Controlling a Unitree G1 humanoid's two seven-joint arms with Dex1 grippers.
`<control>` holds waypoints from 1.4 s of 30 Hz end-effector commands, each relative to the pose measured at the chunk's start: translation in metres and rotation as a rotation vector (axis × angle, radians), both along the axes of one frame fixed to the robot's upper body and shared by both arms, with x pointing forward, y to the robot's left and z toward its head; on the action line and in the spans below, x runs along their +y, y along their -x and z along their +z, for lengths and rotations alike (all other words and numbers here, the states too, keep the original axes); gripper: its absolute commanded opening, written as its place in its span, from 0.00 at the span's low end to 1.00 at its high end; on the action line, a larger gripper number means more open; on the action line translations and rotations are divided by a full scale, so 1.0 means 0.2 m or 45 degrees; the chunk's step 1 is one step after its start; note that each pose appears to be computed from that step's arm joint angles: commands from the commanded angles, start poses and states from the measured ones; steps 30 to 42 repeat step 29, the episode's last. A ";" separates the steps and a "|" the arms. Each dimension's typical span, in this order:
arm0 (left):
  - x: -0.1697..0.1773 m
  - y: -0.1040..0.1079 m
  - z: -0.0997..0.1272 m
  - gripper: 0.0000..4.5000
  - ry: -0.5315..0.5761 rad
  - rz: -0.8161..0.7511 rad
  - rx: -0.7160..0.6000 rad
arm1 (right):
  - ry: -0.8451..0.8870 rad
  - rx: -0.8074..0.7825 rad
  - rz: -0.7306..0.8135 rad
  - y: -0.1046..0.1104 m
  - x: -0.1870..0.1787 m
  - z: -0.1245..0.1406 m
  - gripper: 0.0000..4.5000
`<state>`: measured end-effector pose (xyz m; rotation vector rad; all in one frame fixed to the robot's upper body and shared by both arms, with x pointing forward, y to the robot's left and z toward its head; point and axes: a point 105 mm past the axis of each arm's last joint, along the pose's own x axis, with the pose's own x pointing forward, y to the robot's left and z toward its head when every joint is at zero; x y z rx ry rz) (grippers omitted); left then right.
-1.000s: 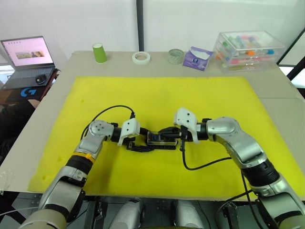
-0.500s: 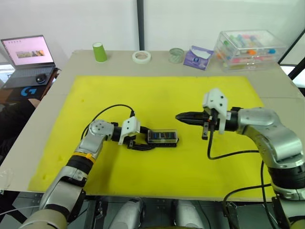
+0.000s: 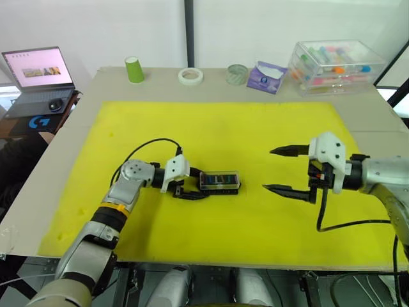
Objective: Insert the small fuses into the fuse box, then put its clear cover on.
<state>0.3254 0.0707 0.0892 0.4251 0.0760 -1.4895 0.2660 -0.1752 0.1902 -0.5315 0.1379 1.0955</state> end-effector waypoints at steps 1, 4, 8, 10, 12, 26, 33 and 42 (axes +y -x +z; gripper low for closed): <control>0.03 -0.03 0.06 0.96 0.004 0.038 -0.023 | -0.001 -0.086 -0.009 0.00 -0.02 0.07 1.00; 0.07 -0.03 0.07 0.99 0.001 0.052 -0.027 | -0.009 -0.087 -0.015 -0.01 -0.02 0.07 1.00; 0.29 0.00 0.18 0.99 0.022 0.183 -0.039 | -0.013 -0.084 -0.035 -0.01 -0.06 0.09 1.00; 0.39 0.02 0.24 0.99 0.045 0.277 -0.045 | -0.029 -0.089 -0.056 -0.02 -0.09 0.10 1.00; 0.48 0.02 0.29 0.99 0.068 0.393 -0.070 | -0.037 -0.101 -0.078 -0.02 -0.11 0.11 1.00; 0.83 -0.08 0.37 0.99 -0.003 0.928 -0.236 | -0.064 -0.101 -0.259 -0.04 -0.26 0.07 1.00; 0.84 -0.09 0.36 0.99 -0.038 0.939 -0.224 | -0.085 -0.099 -0.271 -0.04 -0.27 0.08 1.00; 0.84 -0.09 0.36 0.99 -0.038 0.939 -0.224 | -0.085 -0.099 -0.271 -0.04 -0.27 0.08 1.00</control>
